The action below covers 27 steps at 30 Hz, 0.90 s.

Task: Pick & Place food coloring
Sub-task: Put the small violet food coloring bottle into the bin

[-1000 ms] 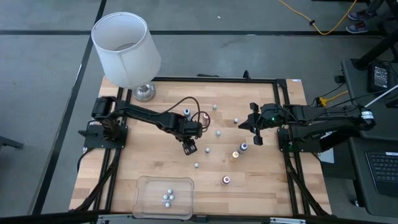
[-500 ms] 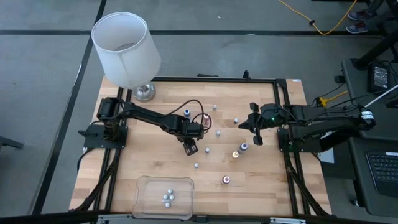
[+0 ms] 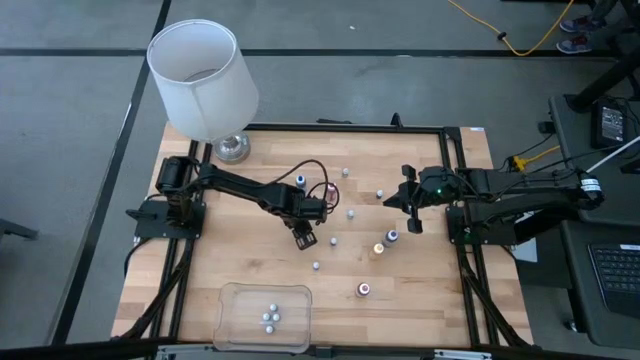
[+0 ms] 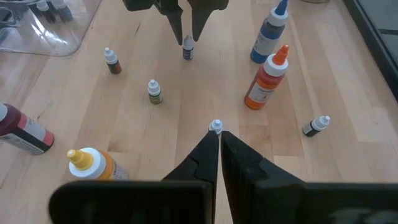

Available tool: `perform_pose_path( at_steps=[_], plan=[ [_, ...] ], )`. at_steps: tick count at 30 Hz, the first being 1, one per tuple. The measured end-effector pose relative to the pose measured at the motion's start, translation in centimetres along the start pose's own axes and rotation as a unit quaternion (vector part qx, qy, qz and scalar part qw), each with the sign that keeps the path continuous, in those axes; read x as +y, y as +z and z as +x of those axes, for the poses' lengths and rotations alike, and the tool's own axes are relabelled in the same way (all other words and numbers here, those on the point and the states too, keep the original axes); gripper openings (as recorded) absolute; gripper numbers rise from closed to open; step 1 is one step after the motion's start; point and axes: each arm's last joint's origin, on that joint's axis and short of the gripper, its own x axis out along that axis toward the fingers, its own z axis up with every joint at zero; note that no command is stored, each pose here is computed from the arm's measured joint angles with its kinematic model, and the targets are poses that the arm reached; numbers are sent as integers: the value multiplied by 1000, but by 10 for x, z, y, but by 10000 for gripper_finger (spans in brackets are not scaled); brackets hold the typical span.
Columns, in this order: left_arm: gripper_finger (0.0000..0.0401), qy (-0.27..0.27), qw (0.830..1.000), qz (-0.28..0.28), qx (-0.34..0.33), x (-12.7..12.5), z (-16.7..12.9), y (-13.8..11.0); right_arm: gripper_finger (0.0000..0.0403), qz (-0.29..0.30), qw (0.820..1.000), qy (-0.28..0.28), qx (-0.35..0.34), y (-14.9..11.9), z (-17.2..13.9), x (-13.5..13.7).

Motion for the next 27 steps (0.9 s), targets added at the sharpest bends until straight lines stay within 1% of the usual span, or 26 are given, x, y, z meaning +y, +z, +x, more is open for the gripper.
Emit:
perform_pose_path(
  at_steps=[12, 15, 22, 27],
  plan=[
    [127, 2, 1000, 3, -3, 0, 0, 0, 23, 0, 1000, 0, 0, 0, 0, 0],
    [113, 2, 1000, 5, -3, 1, 0, 1, 23, 0, 1000, 0, 0, 0, 0, 0],
    [63, -7, 1000, 3, 1, 2, 0, 2, 23, 0, 1000, 0, 0, 0, 0, 0],
    [48, -10, 1000, 4, 3, 1, 2, 2, 23, 0, 1000, 0, 0, 0, 0, 0]
  ],
)
